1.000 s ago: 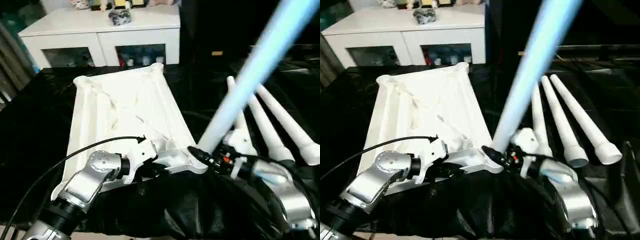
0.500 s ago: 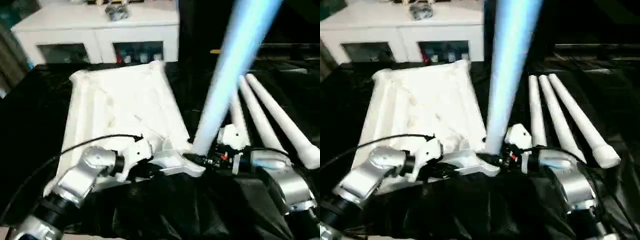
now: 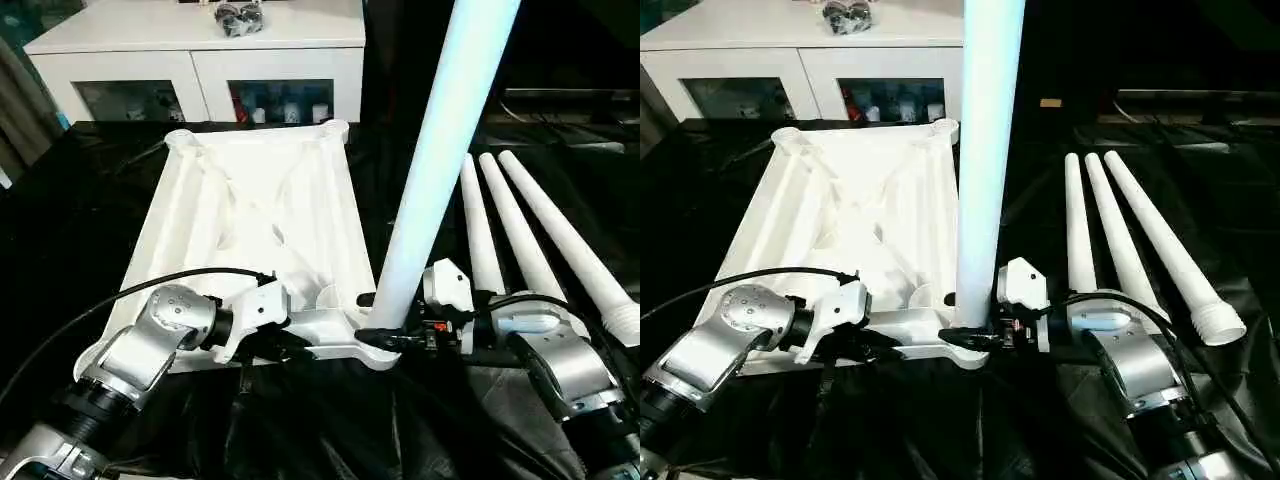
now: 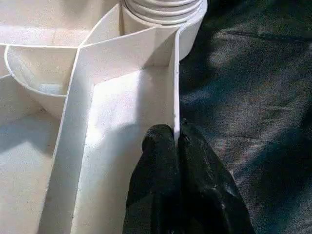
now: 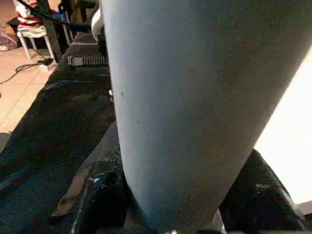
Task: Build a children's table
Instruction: Insert table leg to table base
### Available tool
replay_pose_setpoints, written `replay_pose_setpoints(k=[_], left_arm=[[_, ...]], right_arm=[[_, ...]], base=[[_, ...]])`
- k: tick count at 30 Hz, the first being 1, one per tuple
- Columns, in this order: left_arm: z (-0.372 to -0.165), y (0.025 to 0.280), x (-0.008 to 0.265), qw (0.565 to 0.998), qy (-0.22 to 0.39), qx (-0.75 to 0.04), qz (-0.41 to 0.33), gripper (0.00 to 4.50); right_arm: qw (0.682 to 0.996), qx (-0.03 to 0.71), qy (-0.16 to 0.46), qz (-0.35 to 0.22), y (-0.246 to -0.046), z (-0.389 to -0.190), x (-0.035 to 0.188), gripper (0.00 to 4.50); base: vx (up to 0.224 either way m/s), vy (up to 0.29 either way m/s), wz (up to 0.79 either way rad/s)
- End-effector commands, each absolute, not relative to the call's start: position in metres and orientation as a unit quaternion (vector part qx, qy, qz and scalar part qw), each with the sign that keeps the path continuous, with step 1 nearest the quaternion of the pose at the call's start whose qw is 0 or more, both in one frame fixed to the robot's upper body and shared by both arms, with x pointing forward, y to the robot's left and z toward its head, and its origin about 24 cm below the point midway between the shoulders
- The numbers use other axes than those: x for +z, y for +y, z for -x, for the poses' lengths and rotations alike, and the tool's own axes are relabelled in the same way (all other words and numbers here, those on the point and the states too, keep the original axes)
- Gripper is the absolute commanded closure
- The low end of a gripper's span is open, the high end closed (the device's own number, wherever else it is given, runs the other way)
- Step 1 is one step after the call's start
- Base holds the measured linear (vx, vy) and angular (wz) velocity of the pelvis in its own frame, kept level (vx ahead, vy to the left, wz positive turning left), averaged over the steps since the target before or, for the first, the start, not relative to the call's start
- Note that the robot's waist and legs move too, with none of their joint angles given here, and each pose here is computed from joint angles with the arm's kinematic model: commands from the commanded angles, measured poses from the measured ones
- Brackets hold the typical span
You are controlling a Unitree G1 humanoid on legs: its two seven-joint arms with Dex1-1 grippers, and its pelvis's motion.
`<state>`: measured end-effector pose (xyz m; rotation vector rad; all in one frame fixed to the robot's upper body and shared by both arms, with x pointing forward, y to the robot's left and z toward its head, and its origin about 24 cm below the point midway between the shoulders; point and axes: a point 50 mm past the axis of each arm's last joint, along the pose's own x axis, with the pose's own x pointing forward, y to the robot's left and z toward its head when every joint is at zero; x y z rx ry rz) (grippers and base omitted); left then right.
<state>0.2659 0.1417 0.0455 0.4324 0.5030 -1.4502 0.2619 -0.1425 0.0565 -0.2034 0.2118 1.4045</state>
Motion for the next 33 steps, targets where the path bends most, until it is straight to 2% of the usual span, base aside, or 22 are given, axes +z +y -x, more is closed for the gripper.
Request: replay_pose_setpoints(k=[1, 4, 8, 14, 15, 18, 23, 33], left_arm=[[-0.272, 0.14, 0.058, 0.712, 0.198, -0.644, -0.199, 4.5], [-0.276, 0.136, 0.059, 0.753, 0.183, -0.605, -0.181, 4.5], [-0.283, 0.121, 0.066, 0.836, 0.15, -0.508, -0.139, 4.5], [-0.275, 0.105, 0.07, 0.871, 0.136, -0.455, -0.123, 4.5], [-0.269, 0.089, 0.071, 0.877, 0.128, -0.449, -0.115, 4.5], [-0.262, 0.071, 0.07, 0.879, 0.12, -0.449, -0.104, 4.5], [-0.259, 0.062, 0.067, 0.877, 0.127, -0.45, -0.112, 4.5], [-0.262, 0.068, 0.066, 0.877, 0.136, -0.443, -0.126, 4.5]], right_arm=[[0.733, 0.637, 0.226, 0.08, -0.142, -0.241, 0.004, 2.57], [0.778, 0.587, 0.208, 0.079, -0.143, -0.252, 0.003, 2.57], [0.851, 0.484, 0.191, 0.073, -0.144, -0.269, 0.001, 2.57], [0.901, 0.384, 0.196, 0.051, -0.144, -0.279, -0.006, 2.57], [0.914, 0.351, 0.2, 0.037, -0.14, -0.281, -0.009, 2.57], [0.917, 0.346, 0.197, 0.024, -0.13, -0.28, -0.01, 2.57], [0.913, 0.358, 0.192, 0.018, -0.118, -0.277, -0.009, 2.57], [0.915, 0.349, 0.197, 0.037, -0.115, -0.281, -0.009, 2.57]], base=[[0.0, 0.0, 0.0], [0.0, 0.0, 0.0], [-0.017, 0.003, -0.02], [0.0, 0.0, 0.0], [0.0, 0.0, 0.0], [0.0, 0.0, 0.0], [0.0, 0.0, 0.0], [0.0, 0.0, 0.0]])
